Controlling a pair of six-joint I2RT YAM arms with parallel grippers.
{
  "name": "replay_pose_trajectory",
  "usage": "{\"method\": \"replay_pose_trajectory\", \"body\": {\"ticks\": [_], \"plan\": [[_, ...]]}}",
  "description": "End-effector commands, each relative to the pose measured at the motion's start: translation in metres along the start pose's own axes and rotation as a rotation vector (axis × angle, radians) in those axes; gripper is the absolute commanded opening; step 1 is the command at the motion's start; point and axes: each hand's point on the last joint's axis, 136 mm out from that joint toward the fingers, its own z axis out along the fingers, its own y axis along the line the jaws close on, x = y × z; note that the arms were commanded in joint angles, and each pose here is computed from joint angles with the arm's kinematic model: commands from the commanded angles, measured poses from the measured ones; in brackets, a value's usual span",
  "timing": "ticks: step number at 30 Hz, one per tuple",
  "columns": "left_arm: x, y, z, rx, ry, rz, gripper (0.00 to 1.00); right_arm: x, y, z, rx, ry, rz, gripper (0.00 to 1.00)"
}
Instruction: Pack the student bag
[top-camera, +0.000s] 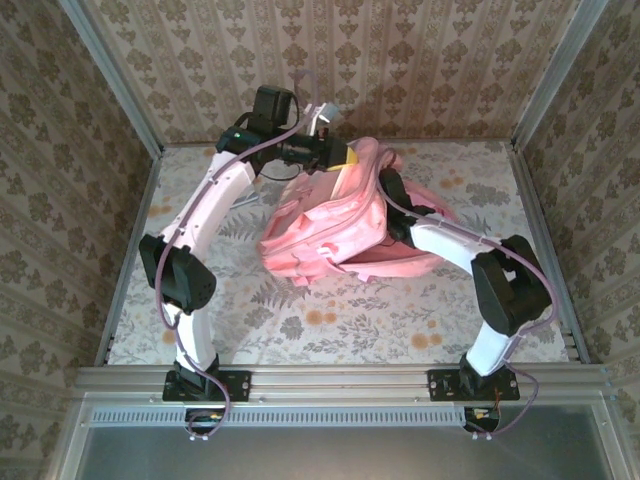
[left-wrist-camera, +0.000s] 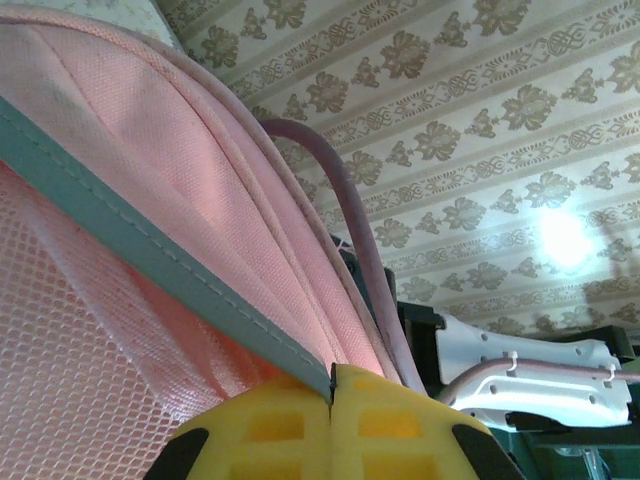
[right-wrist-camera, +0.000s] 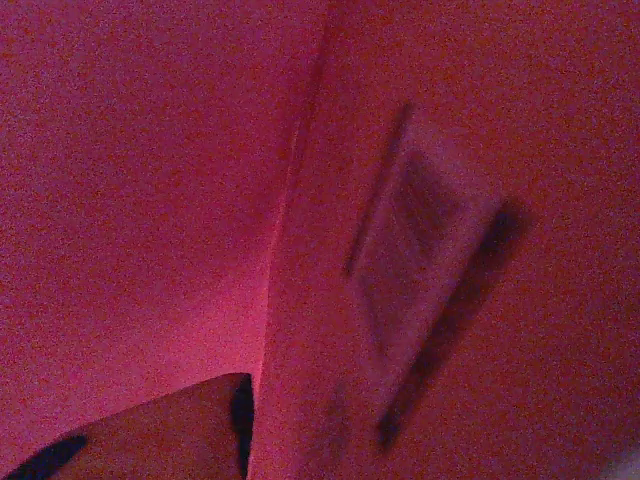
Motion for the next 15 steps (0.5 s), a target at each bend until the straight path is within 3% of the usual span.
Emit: {"method": "replay_pose_trajectory", "body": {"ticks": [1,7,15], "plan": [[0.003,-0.098,-0.026,0.201,-0.023,0.282,0.0,-0.003,0.005,0.0,0.003,-0.065,-0.006,0.63],[-0.008,-0.088,-0.038,0.157,-0.07,0.267,0.0,-0.013,0.022,-0.056,-0.033,-0.18,-0.097,0.92],[-0.013,-0.074,-0.052,0.116,-0.112,0.235,0.0,-0.006,0.009,-0.107,-0.013,-0.254,-0.148,1.0]]}}
